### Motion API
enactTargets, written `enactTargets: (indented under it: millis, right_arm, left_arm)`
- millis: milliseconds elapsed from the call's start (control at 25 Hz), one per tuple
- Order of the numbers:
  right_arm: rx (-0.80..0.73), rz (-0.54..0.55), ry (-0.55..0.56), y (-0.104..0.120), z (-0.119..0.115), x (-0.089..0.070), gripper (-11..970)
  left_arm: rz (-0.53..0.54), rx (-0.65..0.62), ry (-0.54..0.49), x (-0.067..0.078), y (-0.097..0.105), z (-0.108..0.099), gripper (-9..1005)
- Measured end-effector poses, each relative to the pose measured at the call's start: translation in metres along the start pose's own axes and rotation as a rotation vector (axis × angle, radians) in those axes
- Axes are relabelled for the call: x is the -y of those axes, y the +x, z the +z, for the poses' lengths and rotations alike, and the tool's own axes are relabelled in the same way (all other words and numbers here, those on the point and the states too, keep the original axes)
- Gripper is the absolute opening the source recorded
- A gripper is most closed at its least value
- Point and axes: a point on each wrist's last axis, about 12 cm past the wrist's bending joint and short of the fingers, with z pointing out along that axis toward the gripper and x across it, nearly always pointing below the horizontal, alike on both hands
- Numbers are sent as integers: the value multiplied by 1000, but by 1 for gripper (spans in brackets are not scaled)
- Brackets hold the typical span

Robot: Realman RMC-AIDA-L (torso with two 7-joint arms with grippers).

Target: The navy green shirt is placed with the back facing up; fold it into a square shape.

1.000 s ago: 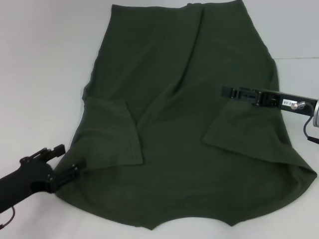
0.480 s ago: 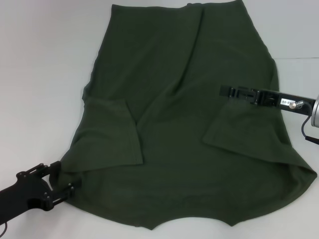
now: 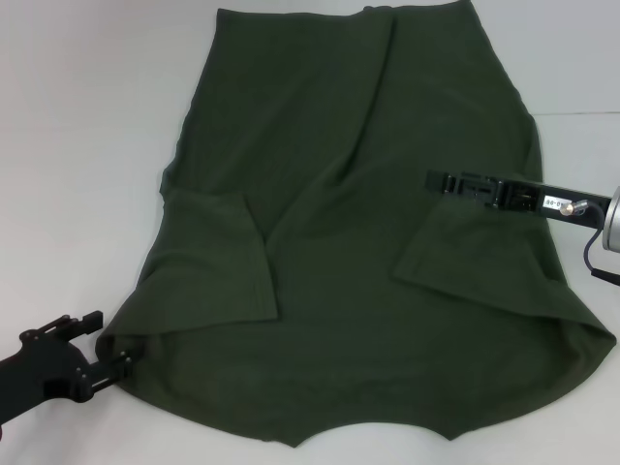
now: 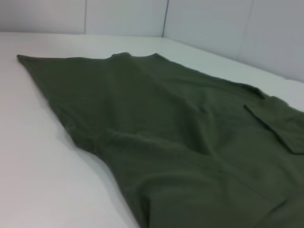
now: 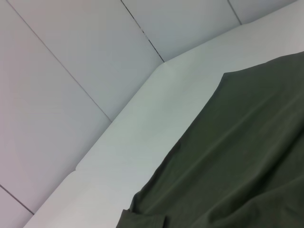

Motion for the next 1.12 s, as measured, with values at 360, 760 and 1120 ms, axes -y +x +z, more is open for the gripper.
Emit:
enactTargets:
  millis: [360, 760, 1120]
  right_arm:
    - [0, 0, 2, 1, 0, 1, 886]
    - [1, -2, 1, 1, 0, 0, 887]
    - [11, 1, -1, 0, -1, 1, 887]
  left_arm:
    - [-8, -35, 2, -2, 2, 0, 759]
    - [-12, -63, 16, 0, 4, 1, 760]
    - [3, -88, 71, 5, 1, 6, 760]
